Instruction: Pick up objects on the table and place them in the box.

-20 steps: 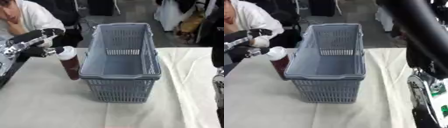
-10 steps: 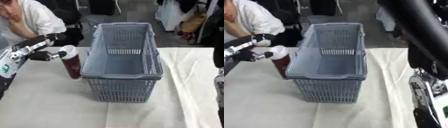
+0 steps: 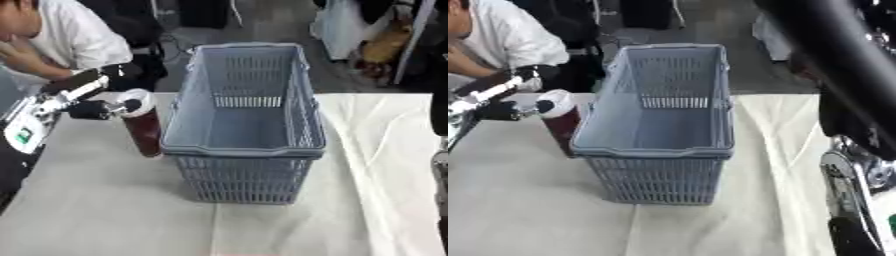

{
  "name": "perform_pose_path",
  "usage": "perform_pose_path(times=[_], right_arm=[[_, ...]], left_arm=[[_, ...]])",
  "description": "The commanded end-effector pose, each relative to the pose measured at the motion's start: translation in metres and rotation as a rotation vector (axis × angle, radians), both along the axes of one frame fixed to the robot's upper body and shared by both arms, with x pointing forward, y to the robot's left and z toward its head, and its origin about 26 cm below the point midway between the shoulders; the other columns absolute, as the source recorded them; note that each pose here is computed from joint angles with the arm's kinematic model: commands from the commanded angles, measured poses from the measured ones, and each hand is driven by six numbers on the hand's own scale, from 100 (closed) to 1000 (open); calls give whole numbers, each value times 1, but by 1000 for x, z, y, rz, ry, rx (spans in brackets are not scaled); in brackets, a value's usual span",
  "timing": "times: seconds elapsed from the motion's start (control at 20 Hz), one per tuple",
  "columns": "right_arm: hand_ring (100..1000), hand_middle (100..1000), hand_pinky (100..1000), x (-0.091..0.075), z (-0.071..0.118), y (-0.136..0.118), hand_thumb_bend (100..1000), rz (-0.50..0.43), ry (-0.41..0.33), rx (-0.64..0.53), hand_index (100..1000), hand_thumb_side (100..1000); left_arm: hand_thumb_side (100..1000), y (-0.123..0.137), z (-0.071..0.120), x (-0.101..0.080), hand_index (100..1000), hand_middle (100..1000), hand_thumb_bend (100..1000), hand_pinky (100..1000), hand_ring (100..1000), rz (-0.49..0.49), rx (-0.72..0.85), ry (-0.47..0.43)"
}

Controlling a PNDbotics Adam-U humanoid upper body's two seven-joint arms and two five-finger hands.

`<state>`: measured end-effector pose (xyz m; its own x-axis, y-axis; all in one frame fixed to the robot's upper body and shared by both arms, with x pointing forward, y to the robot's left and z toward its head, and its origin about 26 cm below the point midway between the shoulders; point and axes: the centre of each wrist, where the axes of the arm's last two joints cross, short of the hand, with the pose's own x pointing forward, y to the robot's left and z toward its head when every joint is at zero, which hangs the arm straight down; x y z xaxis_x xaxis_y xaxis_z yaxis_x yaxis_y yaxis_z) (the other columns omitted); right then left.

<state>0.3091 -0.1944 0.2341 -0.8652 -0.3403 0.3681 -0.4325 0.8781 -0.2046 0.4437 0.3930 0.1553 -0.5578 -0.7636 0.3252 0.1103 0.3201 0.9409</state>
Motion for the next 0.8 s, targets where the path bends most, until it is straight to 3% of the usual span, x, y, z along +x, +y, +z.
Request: perform_pose_path(times=[0.05,0.8], right_arm=[[494,610,292,-1,10,4,100,19,-35,7,817,1000],[495,610,296,-1,13,8,100,39,-41,16,817,1000]], left_arm=[[837,4,17,3,1000,982,1000,1000,922,-1,-9,-47],[789,6,10,6,1000,996,1000,1000,926,16,-2,-6]])
